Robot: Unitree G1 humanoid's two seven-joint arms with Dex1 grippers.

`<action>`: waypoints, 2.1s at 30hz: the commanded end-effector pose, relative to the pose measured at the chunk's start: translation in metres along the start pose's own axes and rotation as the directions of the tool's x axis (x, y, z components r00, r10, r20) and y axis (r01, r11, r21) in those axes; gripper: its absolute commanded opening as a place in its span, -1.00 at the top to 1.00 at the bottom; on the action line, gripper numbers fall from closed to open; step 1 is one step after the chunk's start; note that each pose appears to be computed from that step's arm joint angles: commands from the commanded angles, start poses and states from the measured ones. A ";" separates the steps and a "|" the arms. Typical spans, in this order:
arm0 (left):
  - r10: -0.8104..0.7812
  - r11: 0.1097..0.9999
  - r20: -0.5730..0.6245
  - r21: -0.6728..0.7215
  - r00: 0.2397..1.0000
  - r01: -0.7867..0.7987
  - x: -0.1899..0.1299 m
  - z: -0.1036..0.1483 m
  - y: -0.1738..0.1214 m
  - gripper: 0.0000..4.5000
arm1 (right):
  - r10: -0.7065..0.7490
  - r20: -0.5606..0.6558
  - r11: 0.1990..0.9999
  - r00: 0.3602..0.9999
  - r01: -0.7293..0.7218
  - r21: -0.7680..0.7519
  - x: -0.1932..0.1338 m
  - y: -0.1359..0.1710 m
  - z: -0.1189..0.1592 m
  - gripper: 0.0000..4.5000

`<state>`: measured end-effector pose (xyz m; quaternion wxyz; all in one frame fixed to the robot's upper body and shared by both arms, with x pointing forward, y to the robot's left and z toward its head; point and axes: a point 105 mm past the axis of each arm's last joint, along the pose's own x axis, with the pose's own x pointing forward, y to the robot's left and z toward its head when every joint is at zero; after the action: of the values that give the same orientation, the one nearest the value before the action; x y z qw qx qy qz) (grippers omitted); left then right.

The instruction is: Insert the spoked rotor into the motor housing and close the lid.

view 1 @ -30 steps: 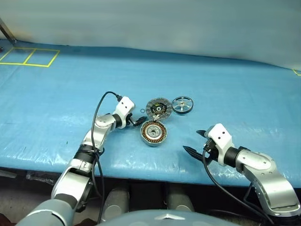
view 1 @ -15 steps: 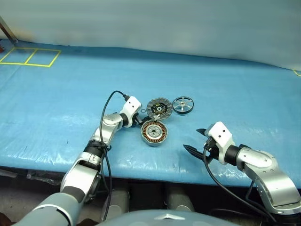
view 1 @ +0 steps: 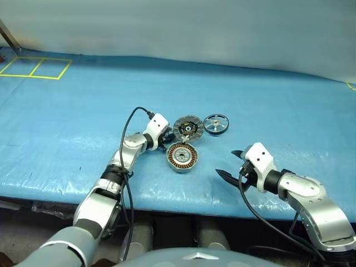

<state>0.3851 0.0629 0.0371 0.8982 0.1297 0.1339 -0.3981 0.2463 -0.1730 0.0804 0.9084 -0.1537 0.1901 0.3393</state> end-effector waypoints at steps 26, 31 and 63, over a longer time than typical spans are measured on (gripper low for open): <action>-0.271 0.960 0.289 0.004 0.918 0.281 -0.102 0.062 -0.029 0.71 | 0.130 0.195 0.985 0.972 -0.149 0.088 0.009 0.015 0.006 -1.00; -0.384 0.921 0.217 0.023 0.897 0.388 -0.096 0.053 -0.044 0.71 | 0.142 0.236 0.981 0.961 -0.168 0.094 0.013 0.020 0.004 -1.00; -0.475 0.880 0.064 0.059 0.878 0.471 -0.043 0.026 -0.061 0.71 | 0.104 0.238 0.983 0.966 -0.136 0.125 0.019 0.033 -0.007 -1.00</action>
<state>0.3112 0.0473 0.0615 0.7751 0.0841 0.1363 -0.6112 0.2349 -0.1426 0.0516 0.9087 -0.0312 0.1381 0.3927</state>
